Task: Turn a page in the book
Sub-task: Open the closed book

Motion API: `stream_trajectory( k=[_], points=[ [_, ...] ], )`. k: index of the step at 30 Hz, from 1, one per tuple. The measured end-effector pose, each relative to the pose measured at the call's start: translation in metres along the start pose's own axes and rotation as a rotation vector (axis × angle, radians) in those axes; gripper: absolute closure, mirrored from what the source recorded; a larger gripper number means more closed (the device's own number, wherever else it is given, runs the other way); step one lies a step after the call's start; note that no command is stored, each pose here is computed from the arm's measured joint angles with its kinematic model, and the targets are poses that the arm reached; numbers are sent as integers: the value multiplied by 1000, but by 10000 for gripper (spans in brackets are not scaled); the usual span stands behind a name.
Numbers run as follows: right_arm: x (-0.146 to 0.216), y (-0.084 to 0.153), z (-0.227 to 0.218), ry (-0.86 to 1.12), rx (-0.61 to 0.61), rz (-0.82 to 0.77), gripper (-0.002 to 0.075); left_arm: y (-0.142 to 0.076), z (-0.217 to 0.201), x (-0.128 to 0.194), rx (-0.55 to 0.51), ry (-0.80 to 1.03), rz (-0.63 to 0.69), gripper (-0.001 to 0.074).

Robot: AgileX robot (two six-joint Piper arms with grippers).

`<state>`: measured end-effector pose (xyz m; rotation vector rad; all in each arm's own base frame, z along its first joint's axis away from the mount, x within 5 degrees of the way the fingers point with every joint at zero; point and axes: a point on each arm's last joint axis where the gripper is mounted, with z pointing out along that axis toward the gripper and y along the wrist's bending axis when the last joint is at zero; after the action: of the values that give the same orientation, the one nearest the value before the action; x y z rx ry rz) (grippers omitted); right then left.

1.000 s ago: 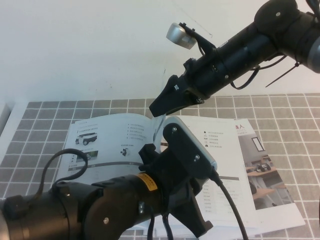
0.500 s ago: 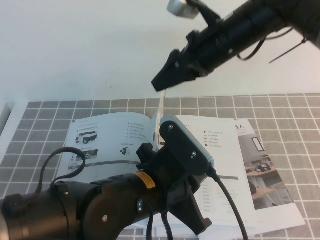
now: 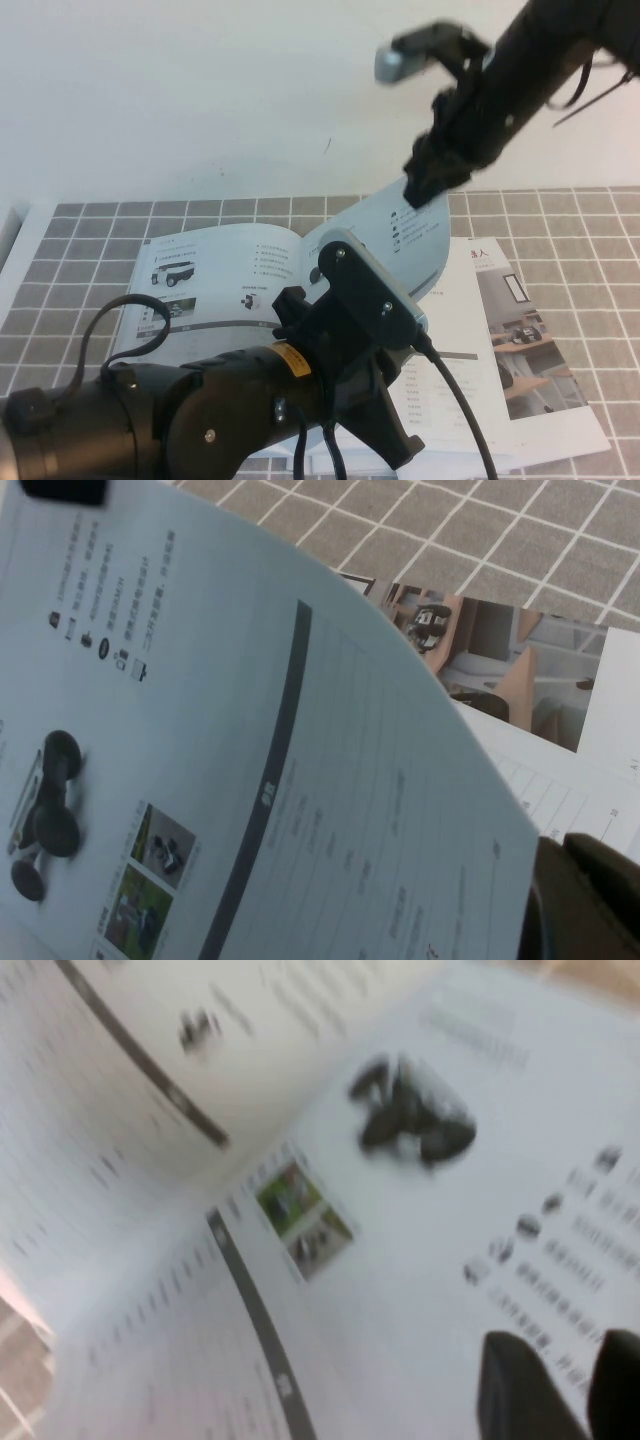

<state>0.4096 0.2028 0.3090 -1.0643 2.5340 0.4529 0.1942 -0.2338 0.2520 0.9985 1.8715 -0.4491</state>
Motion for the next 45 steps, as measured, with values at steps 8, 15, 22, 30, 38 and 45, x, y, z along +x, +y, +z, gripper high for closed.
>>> stream_trajectory(
  k=[8, 15, 22, 30, 38, 45],
  points=[
    [10, -9, 17, 80, 44, -5, 644, 0, 0, 0, -1, -2, 0, 738],
    [3, 3, -49, -30, 180, -41, 650, 0, 0, 0, -1, -2, -2, 738],
    [19, 5, -58, -1, 197, 46, 653, 1, 0, -1, -10, -9, -49, 738],
    [76, 0, 10, 290, 101, 128, 654, 3, 0, -3, -29, -30, -40, 738],
    [106, 11, 53, 302, -70, 161, 720, 9, 0, -3, -54, -35, -72, 738],
    [113, 23, 74, 180, -206, 195, 727, 26, 7, 7, -100, 5, -147, 738]
  ],
)
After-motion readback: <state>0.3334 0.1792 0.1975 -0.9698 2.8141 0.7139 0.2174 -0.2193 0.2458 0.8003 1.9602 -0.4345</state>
